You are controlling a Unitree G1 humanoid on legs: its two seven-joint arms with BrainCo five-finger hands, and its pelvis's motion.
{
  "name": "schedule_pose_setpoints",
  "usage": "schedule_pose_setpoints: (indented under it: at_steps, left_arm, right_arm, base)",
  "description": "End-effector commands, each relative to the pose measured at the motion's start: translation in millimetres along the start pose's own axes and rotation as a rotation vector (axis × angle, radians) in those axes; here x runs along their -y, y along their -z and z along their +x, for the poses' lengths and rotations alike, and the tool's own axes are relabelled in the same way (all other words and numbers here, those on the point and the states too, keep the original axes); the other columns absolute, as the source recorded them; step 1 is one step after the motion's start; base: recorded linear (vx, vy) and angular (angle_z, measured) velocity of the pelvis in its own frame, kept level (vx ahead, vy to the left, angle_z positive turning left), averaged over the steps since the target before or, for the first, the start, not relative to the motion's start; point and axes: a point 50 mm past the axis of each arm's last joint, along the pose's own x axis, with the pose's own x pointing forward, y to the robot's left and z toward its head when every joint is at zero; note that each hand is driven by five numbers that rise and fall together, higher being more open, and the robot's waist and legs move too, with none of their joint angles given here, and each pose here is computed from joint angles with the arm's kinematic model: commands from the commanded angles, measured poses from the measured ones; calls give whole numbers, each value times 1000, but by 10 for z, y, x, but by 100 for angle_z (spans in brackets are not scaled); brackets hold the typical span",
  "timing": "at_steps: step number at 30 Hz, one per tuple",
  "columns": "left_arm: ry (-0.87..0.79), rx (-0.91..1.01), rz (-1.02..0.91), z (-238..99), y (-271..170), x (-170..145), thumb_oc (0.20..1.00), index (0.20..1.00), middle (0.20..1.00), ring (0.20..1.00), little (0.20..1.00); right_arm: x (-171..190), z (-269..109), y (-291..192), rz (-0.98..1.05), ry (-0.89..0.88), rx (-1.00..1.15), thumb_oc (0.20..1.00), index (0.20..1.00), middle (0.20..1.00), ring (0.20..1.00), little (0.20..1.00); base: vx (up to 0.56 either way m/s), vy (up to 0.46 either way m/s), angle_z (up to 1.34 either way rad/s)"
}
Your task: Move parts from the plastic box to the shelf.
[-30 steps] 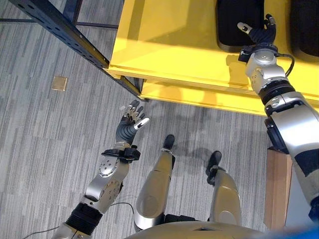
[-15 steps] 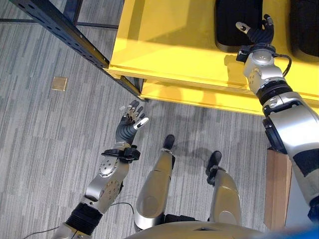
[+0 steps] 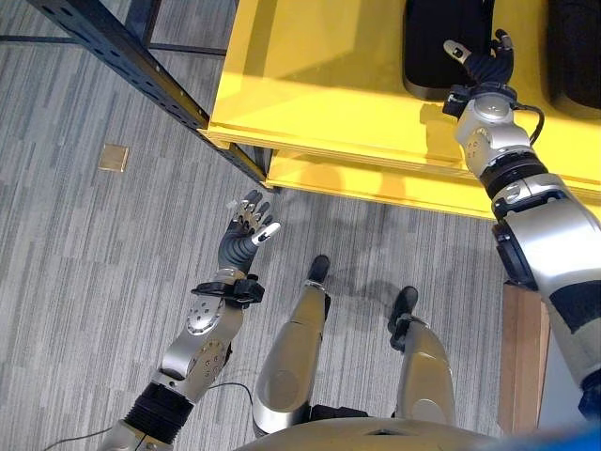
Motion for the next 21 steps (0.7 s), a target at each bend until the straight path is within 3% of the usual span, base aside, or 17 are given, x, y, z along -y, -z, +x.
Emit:
schedule_pose_setpoints:
  at_steps: [1,21]
  left_arm:
    - [38,86,29,20,-200,19,1000,1000,1000,1000,1000]
    - [35,81,32,14,-196,1,1000,1000,1000,1000,1000]
  right_arm:
    - [-340,-118,-45,89,-106,-10,1000,1000,1000,1000,1000]
    - [-254,-72,-144,61,-73,25,1000,1000,1000,1000,1000]
  base:
    - [0,0,0]
    - [0,0,0]
